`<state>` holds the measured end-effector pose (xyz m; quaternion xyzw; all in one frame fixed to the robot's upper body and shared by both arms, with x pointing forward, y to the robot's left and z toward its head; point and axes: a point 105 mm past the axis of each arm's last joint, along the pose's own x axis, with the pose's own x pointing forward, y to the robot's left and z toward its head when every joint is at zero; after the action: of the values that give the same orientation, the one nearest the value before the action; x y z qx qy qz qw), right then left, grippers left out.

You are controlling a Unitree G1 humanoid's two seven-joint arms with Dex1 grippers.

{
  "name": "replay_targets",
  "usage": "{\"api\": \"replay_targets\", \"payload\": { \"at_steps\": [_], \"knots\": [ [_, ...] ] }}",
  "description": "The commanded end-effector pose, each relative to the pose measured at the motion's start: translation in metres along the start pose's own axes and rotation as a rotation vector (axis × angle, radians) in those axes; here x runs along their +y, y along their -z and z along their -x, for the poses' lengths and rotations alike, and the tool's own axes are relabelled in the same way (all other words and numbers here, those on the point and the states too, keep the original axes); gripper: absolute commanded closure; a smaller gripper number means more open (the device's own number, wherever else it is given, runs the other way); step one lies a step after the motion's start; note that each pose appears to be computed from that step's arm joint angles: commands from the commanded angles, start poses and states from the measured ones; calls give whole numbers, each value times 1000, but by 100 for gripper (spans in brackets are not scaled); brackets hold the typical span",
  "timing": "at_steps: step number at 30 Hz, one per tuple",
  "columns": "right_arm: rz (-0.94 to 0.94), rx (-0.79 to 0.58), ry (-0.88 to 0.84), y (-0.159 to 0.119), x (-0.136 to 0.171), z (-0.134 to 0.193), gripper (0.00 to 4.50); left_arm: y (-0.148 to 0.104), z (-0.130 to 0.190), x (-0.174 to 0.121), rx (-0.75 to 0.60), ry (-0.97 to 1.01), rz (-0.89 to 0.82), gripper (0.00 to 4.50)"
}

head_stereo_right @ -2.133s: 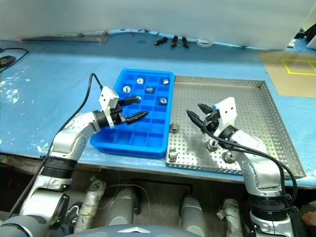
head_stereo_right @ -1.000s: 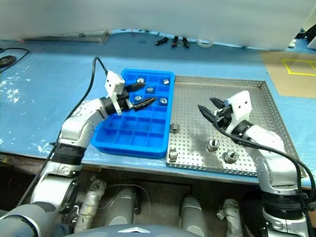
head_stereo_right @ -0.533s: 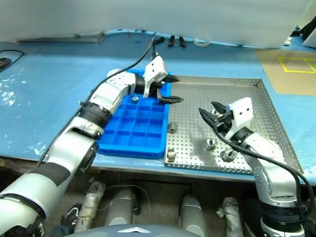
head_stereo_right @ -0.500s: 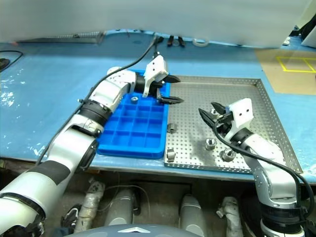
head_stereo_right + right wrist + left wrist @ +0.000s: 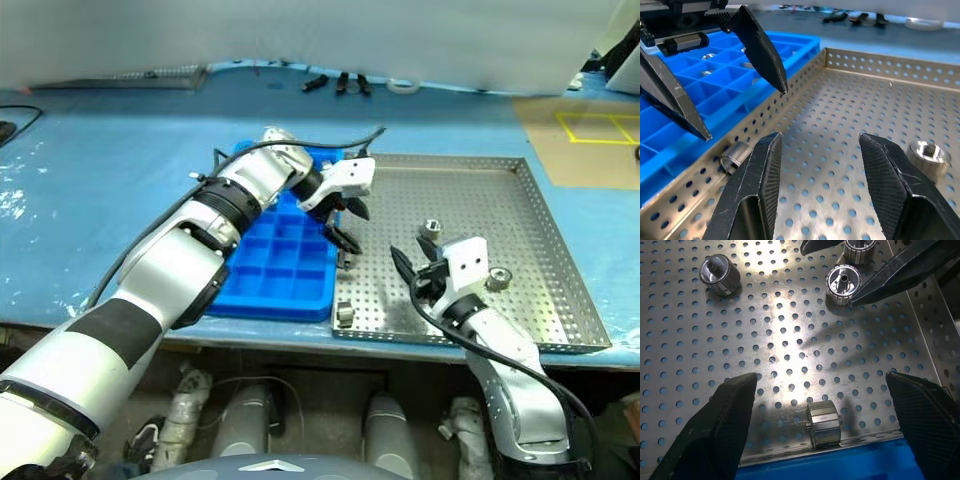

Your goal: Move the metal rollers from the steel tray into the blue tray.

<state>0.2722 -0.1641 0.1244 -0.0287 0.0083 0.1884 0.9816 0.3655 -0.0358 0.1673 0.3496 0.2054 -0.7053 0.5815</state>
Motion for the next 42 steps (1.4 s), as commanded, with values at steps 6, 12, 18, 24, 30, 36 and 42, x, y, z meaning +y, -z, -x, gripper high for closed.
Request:
{"api": "replay_targets", "payload": {
  "at_steps": [6,12,18,24,30,36,42],
  "knots": [
    [6,-58,58,-2,10,9,199,19,-15,-1,149,-9,-10,17],
    [11,-58,99,2,8,13,199,23,-24,-1,192,-23,5,17],
    [5,-56,136,3,8,18,199,47,-27,1,300,-70,16,17],
    [-32,-55,47,1,27,20,199,70,-19,1,394,-77,-6,17],
    [17,-66,-125,-19,39,24,199,79,-15,0,423,-65,3,17],
    [27,-52,-90,-14,35,15,199,83,-15,0,437,-76,23,17],
    [10,-45,-91,-10,39,11,203,82,-15,1,434,-83,11,108]
  ]
}}
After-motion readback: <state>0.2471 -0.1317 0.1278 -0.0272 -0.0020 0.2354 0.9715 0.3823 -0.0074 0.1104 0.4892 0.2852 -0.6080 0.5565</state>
